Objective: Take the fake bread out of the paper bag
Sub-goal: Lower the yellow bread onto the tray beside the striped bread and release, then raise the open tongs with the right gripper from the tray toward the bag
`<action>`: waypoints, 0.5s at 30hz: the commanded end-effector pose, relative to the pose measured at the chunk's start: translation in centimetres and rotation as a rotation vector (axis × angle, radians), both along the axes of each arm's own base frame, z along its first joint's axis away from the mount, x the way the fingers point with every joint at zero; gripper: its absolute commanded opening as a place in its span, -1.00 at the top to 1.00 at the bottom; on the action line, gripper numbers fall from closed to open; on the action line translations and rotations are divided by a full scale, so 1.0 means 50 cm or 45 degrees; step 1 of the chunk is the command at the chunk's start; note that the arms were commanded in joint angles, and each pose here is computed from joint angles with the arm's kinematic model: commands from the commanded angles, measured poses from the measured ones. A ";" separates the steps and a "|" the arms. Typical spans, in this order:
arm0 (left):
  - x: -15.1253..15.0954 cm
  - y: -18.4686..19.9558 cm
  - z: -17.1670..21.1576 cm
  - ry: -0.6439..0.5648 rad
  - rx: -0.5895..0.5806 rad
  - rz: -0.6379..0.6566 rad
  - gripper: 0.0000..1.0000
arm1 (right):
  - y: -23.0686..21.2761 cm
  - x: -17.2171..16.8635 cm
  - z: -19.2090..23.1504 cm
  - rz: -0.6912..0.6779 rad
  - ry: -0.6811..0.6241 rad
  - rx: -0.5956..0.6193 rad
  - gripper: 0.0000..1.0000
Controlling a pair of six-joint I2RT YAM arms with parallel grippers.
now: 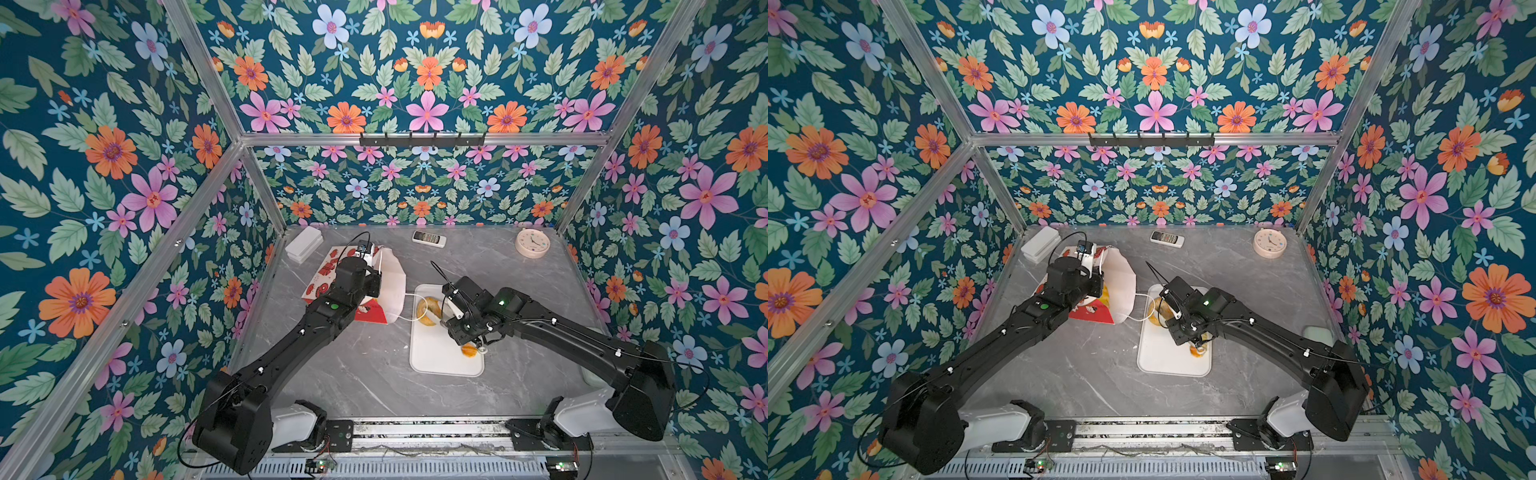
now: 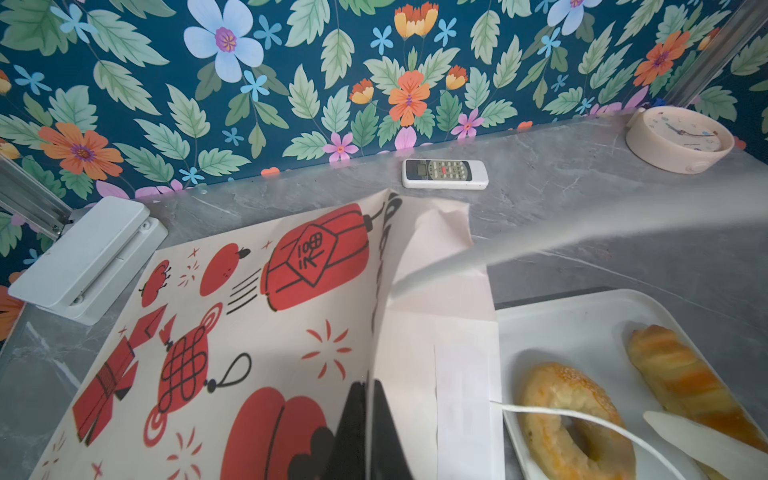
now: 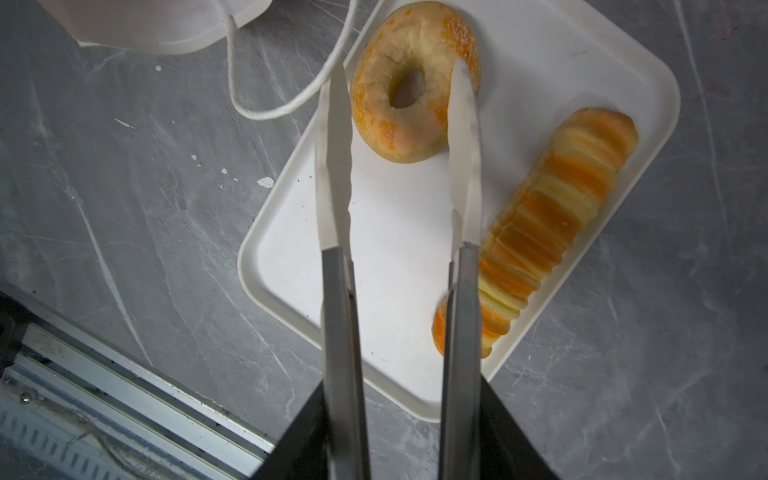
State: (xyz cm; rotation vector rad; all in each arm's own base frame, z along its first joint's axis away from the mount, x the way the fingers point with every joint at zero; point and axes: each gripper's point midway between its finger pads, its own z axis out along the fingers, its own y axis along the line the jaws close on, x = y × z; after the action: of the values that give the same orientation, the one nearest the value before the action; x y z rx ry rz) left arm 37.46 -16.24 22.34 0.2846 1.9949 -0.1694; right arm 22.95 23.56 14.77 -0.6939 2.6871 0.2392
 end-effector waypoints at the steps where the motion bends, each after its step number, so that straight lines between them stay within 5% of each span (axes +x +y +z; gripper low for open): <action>1: 0.011 0.012 0.029 -0.066 -0.043 0.055 1.00 | 0.038 0.008 0.014 0.045 -0.018 0.107 0.05; 15: 0.012 0.052 0.042 -0.119 -0.033 0.171 1.00 | 0.049 0.014 -0.089 -0.029 0.115 0.086 0.09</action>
State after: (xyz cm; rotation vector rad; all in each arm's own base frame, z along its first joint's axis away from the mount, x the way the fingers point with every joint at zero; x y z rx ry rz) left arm 37.58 -13.95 22.94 0.1825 1.9671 -0.0930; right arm 22.74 25.99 10.24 -0.7057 2.7738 0.3669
